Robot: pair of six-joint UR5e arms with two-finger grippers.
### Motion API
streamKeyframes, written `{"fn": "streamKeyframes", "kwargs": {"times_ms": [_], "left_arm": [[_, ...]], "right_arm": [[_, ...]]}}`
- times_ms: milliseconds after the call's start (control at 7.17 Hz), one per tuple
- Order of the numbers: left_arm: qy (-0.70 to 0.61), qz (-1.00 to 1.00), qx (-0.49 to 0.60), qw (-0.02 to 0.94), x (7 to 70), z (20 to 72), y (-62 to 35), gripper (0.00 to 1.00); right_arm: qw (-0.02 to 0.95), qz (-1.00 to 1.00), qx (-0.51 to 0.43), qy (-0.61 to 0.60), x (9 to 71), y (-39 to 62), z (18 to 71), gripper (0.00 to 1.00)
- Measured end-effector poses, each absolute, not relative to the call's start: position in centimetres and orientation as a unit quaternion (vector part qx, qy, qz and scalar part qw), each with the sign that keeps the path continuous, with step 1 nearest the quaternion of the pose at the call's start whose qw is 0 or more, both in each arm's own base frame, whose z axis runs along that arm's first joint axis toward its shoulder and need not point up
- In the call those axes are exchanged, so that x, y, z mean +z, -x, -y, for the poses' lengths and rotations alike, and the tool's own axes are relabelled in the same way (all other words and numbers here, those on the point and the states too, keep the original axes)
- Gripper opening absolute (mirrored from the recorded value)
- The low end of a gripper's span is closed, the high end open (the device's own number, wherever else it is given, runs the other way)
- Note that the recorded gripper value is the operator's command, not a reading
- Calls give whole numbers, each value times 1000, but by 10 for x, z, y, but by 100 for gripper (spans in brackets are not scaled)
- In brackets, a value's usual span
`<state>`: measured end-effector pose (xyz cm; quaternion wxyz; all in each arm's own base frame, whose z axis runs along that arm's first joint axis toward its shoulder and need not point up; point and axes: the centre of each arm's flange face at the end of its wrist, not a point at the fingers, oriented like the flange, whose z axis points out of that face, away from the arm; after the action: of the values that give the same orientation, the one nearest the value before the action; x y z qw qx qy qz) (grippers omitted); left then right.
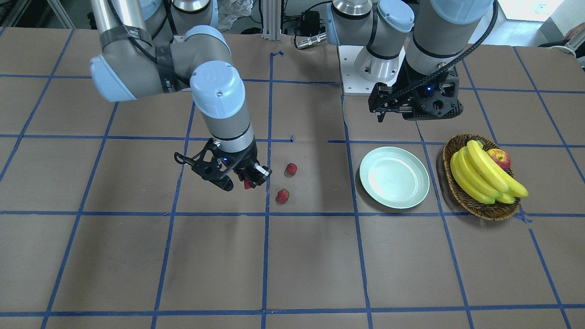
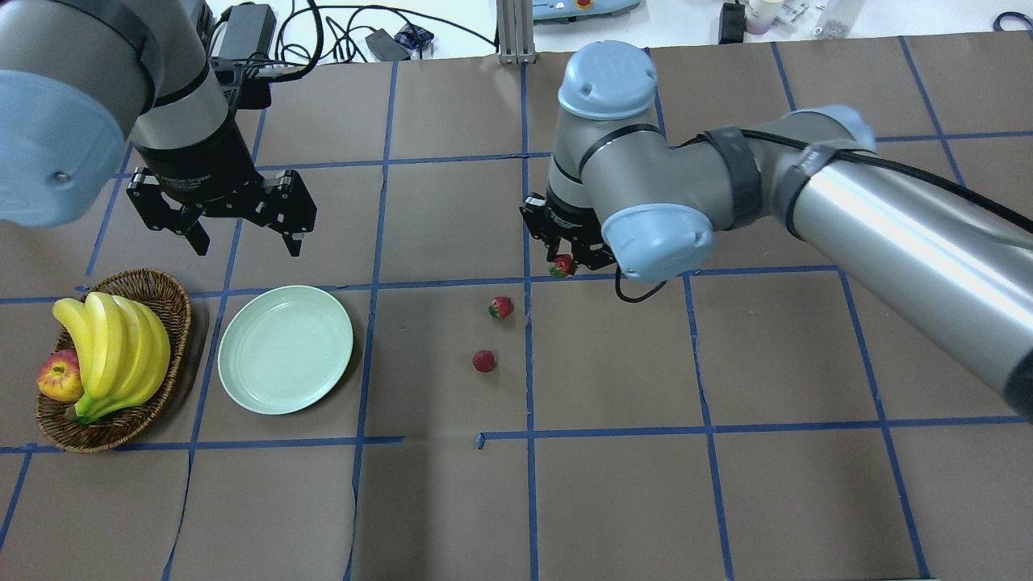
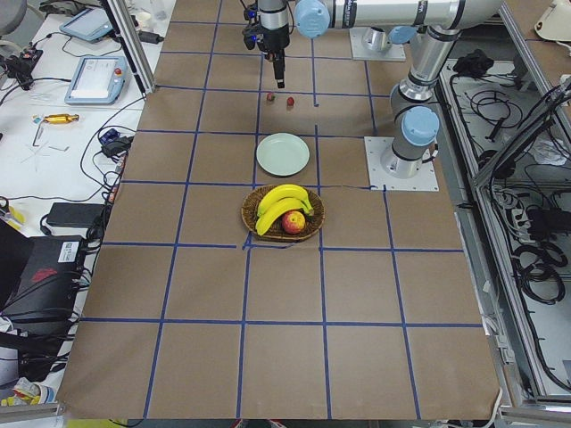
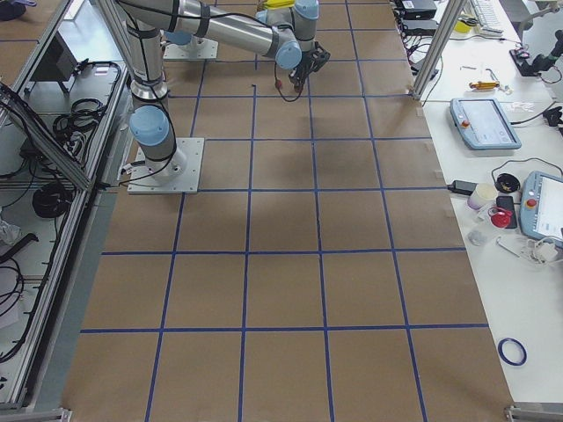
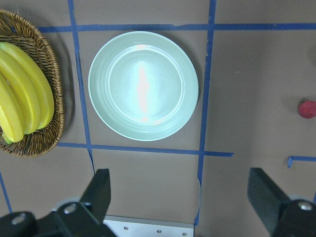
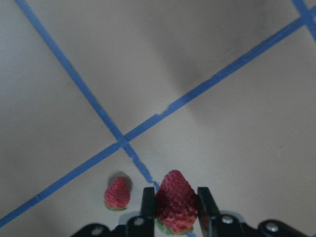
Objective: Collect all strawberries into plate
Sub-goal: 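Carry the third strawberry beside the others and release it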
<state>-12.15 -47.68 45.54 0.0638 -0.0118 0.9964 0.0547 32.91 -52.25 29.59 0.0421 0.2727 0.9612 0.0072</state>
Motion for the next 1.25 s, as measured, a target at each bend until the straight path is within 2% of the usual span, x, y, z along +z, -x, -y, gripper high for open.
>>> {"fn": "streamKeyframes", "kwargs": {"times_ms": [697, 836, 976, 1255], "left_arm": [[12, -996, 55, 62, 455, 476, 122, 100], [12, -996, 56, 62, 455, 475, 122, 100], [12, -996, 56, 62, 455, 475, 122, 100], [12, -996, 55, 62, 455, 475, 122, 100]], "right_arm": [[77, -974, 55, -205, 245, -424, 515, 0], [79, -975, 61, -198, 234, -430, 514, 17], [78, -976, 65, -194, 224, -432, 514, 20], [77, -977, 74, -184, 213, -433, 512, 48]]}}
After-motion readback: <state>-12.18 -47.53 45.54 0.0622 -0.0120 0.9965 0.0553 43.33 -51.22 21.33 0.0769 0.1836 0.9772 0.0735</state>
